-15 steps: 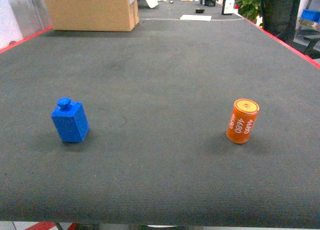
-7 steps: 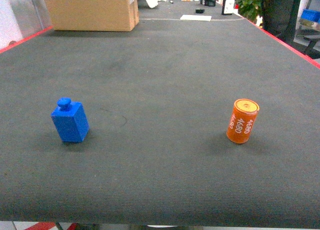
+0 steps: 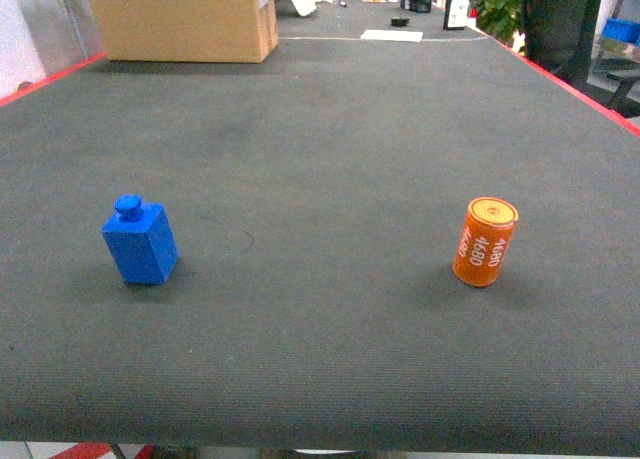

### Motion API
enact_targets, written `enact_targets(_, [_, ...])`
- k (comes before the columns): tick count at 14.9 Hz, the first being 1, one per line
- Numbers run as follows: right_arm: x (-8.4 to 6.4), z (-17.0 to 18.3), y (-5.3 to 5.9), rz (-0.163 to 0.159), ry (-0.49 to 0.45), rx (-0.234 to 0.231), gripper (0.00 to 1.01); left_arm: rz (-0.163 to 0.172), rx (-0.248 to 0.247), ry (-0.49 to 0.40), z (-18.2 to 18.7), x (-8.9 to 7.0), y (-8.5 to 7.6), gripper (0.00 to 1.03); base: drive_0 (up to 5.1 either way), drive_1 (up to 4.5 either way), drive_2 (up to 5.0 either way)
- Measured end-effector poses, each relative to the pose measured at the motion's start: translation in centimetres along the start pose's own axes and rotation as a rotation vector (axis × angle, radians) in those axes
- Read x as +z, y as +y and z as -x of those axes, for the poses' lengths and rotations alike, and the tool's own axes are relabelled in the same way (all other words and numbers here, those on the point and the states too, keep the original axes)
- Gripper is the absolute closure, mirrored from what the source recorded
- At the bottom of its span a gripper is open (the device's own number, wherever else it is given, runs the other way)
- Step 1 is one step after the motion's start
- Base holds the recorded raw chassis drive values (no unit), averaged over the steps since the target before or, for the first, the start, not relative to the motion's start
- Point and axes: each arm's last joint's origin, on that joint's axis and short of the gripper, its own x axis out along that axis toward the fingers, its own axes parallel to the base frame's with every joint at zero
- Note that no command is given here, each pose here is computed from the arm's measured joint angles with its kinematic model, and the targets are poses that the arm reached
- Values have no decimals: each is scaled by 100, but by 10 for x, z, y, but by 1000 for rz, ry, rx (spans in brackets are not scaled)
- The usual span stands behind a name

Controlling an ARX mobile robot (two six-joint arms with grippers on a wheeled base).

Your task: Sort blue parts and orange caps into right shelf containers

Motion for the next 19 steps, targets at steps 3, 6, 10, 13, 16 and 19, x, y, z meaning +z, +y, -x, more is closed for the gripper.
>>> enact_targets(3, [0, 0, 0, 0, 0, 0, 3, 0, 0, 0, 0, 0, 0, 5, 0, 0, 0])
enact_targets(6, [0, 0, 0, 0, 0, 0, 3, 0, 0, 0, 0, 0, 0, 5, 0, 0, 0])
enact_targets(10, [0, 0, 0, 0, 0, 0, 3, 0, 0, 0, 0, 0, 0, 5, 0, 0, 0])
enact_targets(13, [0, 0, 0, 0, 0, 0, 3, 0, 0, 0, 0, 0, 0, 5, 0, 0, 0])
enact_targets(16, [0, 0, 0, 0, 0, 0, 3, 0, 0, 0, 0, 0, 0, 5, 0, 0, 0])
enact_targets(19, [0, 0, 0, 0, 0, 0, 3, 0, 0, 0, 0, 0, 0, 5, 0, 0, 0])
